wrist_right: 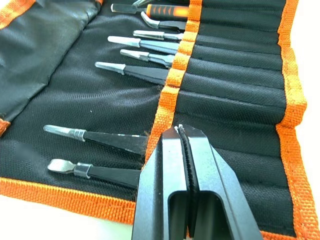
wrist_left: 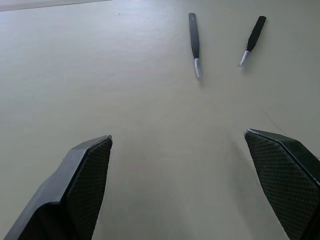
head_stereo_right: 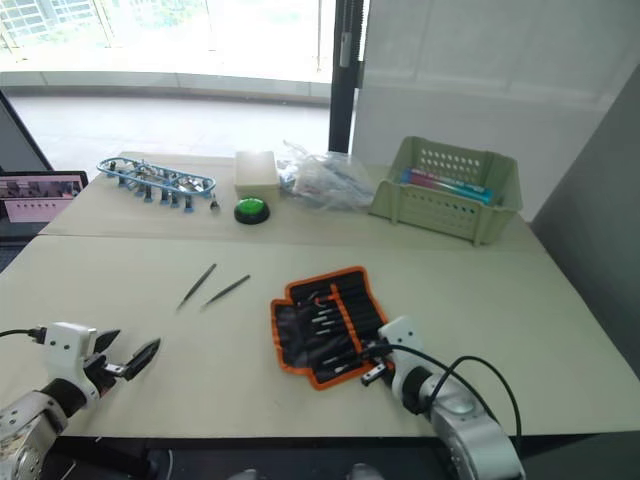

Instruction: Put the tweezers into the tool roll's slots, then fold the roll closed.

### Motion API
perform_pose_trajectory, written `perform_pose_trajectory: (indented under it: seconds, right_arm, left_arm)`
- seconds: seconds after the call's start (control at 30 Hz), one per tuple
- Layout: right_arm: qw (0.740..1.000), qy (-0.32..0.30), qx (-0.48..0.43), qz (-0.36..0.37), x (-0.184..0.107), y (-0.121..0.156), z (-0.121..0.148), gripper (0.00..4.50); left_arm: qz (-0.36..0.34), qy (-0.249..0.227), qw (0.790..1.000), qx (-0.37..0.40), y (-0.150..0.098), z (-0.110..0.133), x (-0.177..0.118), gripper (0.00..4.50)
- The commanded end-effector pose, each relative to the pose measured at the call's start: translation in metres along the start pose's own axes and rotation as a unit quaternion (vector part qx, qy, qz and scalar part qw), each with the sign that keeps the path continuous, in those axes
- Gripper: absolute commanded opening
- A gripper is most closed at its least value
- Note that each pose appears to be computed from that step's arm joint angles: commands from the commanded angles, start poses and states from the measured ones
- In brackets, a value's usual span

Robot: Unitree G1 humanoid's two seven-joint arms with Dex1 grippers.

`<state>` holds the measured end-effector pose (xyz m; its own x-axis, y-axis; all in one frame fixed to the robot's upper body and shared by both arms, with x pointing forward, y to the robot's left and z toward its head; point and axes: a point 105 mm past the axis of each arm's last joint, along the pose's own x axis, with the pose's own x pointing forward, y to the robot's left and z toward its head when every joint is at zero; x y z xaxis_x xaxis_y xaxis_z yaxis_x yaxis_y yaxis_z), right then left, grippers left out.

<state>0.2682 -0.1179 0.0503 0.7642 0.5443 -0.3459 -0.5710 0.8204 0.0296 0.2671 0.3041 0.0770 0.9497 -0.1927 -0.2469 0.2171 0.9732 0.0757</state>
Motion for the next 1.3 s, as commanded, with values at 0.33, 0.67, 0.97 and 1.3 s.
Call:
perform_pose_trajectory:
  seconds: [0.33,0.67,0.97,1.3]
  right_arm:
    - [0.996,0.079,0.033,-0.01,0.001,0.002,-0.041,0.0]
    - [0.996,0.079,0.036,-0.017,-0.001,0.002,-0.042,0.0]
    - [0.996,0.079,0.035,-0.019,-0.002,0.001,-0.042,0.0]
    - [0.996,0.081,0.037,-0.02,-0.003,0.002,-0.043,0.0]
  left_arm:
    - [-0.05,0.022,0.998,0.032,-0.008,0.01,0.079,4.48]
    - [-0.107,0.026,0.994,0.016,-0.039,0.004,0.105,2.68]
    - [-0.112,0.012,0.994,0.012,-0.042,0.01,0.111,0.01]
    - [-0.105,-0.071,0.99,0.056,-0.024,0.077,0.091,0.01]
